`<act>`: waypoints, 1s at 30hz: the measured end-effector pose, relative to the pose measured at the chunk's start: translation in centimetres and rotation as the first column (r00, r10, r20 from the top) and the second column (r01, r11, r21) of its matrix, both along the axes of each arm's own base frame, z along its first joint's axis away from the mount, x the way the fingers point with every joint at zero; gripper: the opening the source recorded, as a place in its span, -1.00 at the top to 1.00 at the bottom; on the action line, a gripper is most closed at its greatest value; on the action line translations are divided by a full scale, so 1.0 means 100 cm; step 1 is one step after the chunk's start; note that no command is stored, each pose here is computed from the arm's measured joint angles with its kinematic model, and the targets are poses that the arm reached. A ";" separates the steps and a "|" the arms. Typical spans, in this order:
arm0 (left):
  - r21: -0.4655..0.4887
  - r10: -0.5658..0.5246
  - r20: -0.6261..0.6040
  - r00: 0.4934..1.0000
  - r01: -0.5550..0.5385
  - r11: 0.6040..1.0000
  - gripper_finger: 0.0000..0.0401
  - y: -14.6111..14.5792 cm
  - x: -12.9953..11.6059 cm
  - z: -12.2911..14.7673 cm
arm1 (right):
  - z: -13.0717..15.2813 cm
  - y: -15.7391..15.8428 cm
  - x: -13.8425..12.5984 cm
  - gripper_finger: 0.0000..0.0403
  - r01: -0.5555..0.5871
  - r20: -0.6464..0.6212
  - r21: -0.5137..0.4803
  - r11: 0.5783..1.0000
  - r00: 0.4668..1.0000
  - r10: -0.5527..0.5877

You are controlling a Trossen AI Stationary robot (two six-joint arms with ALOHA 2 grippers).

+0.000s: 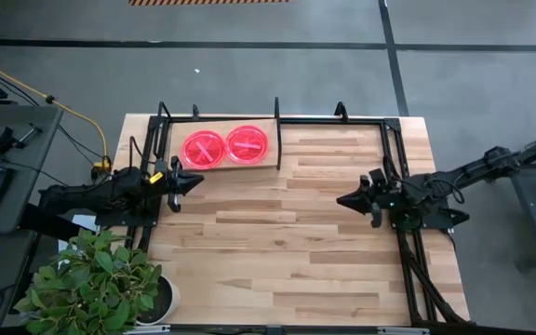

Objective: Place and stack plates onto a shelf
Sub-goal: Return to Home Position

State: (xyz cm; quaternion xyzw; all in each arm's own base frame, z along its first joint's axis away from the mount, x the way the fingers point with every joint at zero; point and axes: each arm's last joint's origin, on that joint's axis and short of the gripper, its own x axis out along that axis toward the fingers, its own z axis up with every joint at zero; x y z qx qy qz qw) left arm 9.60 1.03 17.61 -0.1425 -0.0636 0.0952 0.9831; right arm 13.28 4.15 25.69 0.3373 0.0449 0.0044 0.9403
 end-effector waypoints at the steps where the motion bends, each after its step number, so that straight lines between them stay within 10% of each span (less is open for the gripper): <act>1: 0.000 0.000 -0.001 1.000 0.000 1.000 1.00 0.000 0.000 0.000 | -0.002 -0.001 0.001 1.00 0.005 0.001 -0.004 1.000 1.000 -0.005; 17: -0.001 -0.001 -0.006 1.000 0.001 1.000 1.00 0.000 0.000 -0.001 | -0.011 -0.011 0.002 1.00 0.028 -0.001 -0.244 0.969 1.000 -0.029; 30: -0.001 -0.002 -0.009 1.000 0.002 1.000 1.00 0.000 0.000 -0.001 | -0.054 -0.027 -0.006 1.00 0.081 0.157 -0.199 0.977 0.986 -0.050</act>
